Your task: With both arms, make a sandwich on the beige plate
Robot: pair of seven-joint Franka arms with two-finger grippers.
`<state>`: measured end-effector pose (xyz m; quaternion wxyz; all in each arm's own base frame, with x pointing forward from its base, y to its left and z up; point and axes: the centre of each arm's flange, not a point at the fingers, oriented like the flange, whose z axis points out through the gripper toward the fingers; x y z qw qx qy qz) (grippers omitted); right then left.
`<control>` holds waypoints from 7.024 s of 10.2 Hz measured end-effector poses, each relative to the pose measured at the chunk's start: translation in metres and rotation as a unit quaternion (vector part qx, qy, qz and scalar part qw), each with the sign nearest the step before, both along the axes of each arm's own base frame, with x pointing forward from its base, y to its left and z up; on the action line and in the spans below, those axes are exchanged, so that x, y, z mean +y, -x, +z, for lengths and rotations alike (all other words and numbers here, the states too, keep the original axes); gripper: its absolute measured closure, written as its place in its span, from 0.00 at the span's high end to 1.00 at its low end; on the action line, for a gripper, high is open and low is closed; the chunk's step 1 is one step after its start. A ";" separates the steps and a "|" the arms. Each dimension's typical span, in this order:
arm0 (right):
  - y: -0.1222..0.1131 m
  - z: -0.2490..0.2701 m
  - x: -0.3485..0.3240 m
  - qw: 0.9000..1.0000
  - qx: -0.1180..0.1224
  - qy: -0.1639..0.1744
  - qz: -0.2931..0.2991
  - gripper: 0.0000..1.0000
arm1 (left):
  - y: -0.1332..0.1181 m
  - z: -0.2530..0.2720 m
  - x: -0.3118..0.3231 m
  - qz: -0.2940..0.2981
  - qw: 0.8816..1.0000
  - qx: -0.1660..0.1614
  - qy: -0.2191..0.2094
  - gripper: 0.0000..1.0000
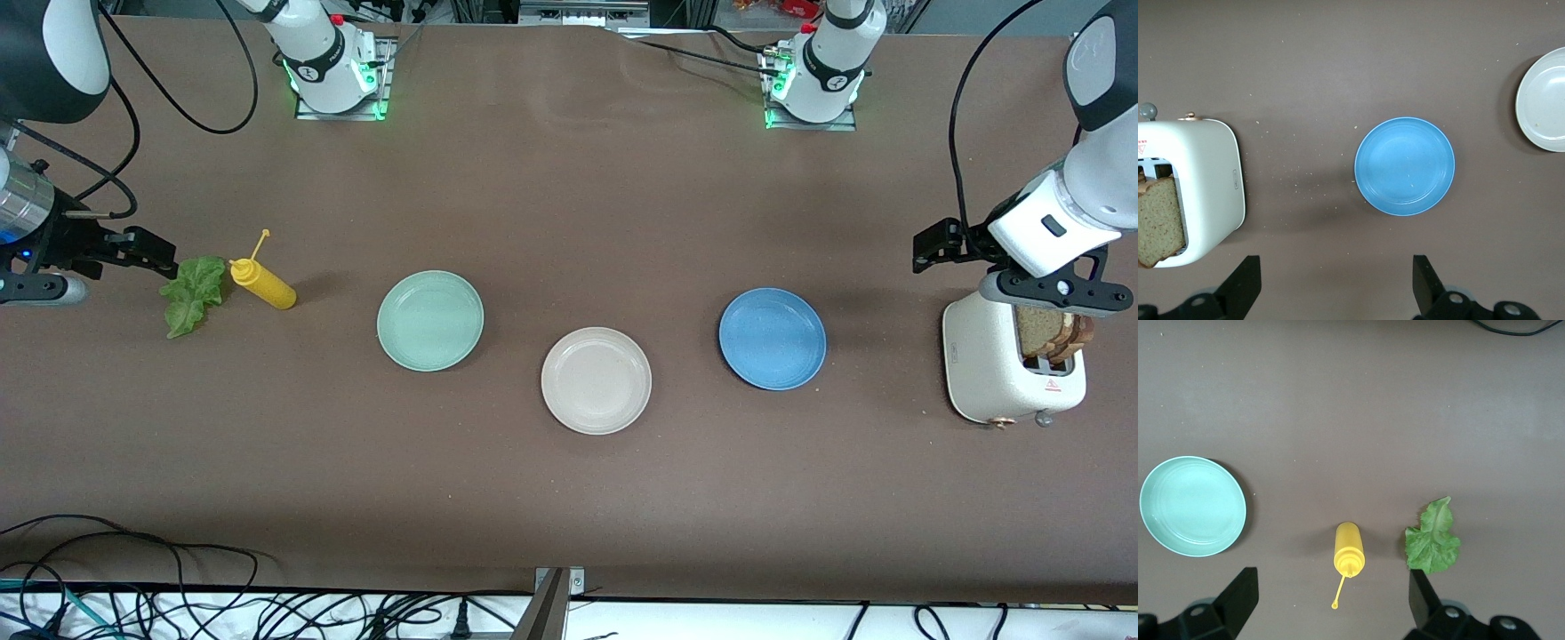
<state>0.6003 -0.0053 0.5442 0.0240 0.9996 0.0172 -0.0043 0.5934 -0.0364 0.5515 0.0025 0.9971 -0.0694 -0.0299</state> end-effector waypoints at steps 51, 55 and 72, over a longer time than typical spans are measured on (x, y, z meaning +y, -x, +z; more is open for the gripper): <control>0.000 -0.001 -0.001 1.000 0.003 0.000 -0.001 1.00 | -0.042 -0.151 0.233 -0.099 0.990 0.088 0.049 1.00; 0.000 -0.001 -0.001 1.000 0.003 0.000 -0.001 1.00 | -0.045 -0.146 0.238 -0.097 0.991 0.083 0.043 1.00; 0.002 -0.002 -0.005 1.000 0.009 0.000 -0.005 1.00 | -0.044 -0.175 0.257 0.005 0.994 0.105 0.035 0.94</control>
